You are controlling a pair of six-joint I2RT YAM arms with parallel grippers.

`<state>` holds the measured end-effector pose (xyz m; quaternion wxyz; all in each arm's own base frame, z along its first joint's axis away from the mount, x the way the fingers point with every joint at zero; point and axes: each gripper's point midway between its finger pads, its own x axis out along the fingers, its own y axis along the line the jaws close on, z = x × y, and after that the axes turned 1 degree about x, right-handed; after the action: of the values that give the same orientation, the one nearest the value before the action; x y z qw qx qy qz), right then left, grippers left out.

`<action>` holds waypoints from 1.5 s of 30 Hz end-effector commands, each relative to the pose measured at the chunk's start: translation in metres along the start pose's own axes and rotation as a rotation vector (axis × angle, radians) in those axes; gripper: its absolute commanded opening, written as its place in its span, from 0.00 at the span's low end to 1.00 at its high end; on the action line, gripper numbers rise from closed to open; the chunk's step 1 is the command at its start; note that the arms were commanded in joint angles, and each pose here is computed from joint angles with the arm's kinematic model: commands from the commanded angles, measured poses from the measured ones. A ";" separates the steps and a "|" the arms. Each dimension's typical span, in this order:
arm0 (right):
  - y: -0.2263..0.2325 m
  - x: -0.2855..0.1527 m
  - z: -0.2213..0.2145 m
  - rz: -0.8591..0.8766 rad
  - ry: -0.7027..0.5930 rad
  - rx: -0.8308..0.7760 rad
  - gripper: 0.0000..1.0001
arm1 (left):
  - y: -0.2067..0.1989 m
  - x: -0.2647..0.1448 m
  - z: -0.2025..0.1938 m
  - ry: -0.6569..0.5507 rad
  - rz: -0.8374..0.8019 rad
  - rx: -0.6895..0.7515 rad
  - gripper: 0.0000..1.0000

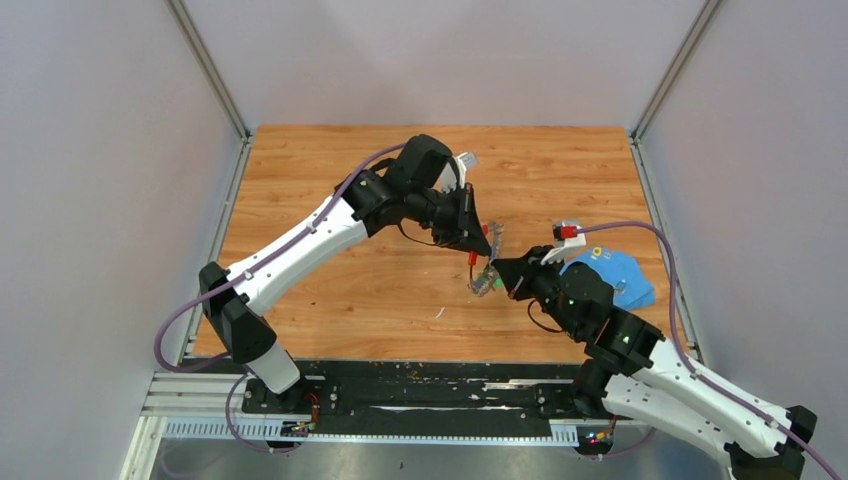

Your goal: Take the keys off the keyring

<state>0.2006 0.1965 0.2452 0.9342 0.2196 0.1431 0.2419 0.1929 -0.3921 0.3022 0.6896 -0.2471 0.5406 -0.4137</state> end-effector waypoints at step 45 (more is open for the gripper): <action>0.003 0.011 -0.015 -0.106 -0.014 0.749 0.01 | 0.102 0.010 -0.053 -0.062 0.461 0.486 0.00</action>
<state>0.2035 0.2221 0.2139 0.8094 0.5151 0.2482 0.1340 0.1584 -0.3408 0.1763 0.7969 0.0957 0.4797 -0.3545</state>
